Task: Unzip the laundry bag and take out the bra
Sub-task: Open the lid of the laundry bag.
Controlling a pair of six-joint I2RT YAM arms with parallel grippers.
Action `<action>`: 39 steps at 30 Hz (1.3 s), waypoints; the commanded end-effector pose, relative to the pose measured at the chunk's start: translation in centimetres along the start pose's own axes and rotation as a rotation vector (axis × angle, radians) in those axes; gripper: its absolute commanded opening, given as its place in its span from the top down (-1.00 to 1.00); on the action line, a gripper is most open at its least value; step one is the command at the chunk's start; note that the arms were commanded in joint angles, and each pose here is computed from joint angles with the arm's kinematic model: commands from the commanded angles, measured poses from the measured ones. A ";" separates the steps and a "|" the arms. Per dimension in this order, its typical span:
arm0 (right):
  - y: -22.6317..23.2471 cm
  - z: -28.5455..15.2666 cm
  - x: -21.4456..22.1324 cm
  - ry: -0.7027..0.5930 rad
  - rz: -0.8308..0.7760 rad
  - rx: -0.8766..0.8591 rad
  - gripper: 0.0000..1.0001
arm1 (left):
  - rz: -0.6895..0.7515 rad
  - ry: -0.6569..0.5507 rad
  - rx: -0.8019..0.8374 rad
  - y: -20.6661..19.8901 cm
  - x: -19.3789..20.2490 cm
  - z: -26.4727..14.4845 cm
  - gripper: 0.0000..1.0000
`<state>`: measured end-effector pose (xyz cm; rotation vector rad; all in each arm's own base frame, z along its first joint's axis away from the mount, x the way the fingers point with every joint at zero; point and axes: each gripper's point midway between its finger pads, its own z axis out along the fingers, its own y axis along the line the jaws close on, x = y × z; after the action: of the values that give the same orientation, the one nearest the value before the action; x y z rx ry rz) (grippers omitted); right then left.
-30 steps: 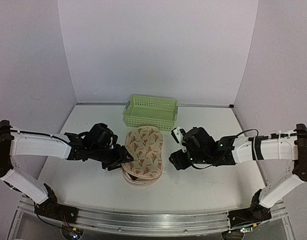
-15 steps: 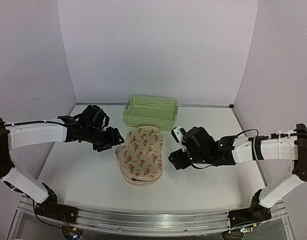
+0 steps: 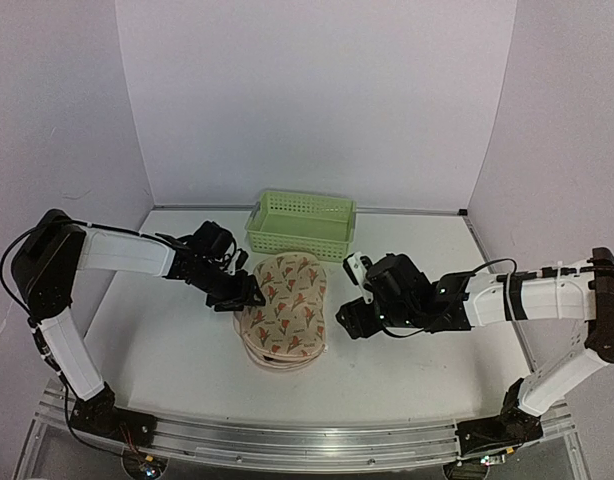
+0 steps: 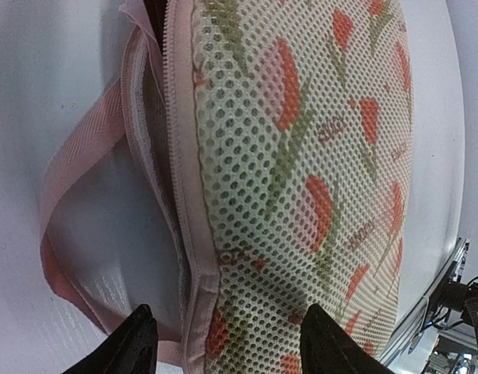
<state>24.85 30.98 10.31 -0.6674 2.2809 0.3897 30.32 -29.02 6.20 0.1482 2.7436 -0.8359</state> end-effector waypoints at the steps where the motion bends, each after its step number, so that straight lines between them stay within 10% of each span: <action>1: 0.4 -0.4 -0.9 -0.040 0.028 -0.025 -0.40 | 0.074 -0.048 0.098 -2.4 -2.5 -0.3 -0.23; 39: 0.4 -0.5 -1.0 -0.052 0.054 -0.028 -0.19 | 0.136 -0.128 0.284 -10.6 -3.9 -6.0 1.00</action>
<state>24.41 31.28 9.49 -0.6658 2.3140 0.4204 30.78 -31.80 12.54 0.2525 2.5805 -1.0427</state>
